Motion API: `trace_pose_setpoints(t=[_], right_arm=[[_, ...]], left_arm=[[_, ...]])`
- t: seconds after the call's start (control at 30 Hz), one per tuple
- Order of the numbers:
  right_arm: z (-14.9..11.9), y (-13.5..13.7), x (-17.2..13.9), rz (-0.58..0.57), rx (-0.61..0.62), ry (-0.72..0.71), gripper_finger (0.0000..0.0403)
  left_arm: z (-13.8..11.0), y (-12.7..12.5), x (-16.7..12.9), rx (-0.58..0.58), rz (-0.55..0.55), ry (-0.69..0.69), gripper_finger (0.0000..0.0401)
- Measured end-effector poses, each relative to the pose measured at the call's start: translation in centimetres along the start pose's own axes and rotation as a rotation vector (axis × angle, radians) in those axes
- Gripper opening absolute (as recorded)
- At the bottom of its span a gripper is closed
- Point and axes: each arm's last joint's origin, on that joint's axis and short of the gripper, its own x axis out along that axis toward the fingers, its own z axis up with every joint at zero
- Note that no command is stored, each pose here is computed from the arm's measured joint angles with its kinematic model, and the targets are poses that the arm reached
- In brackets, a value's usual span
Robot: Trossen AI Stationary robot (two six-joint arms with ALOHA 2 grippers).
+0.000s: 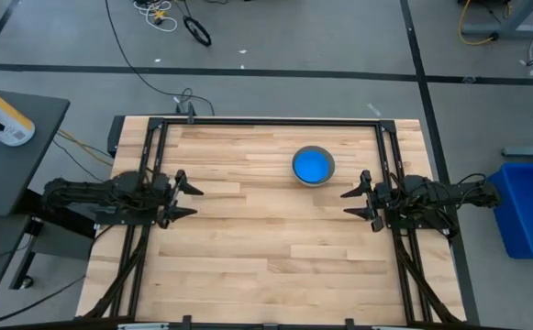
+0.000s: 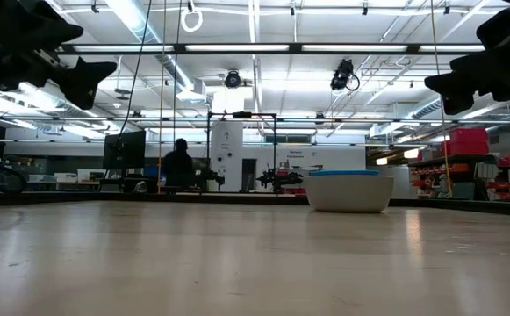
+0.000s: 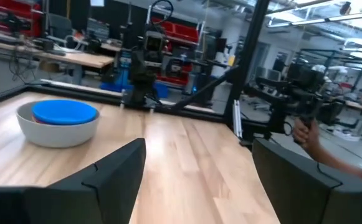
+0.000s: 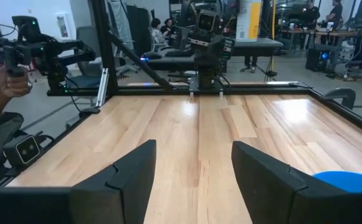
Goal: Nest bowls inside each other
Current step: Return to Home Position
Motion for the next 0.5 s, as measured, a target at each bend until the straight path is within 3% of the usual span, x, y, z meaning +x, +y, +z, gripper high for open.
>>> trace_pose_setpoints(t=[0.5], right_arm=[[0.00, -0.03, 0.00, -0.008, 0.008, 0.000, 0.0200]], left_arm=[[0.05, 0.03, 0.01, 0.027, 0.014, -0.007, 0.0304]])
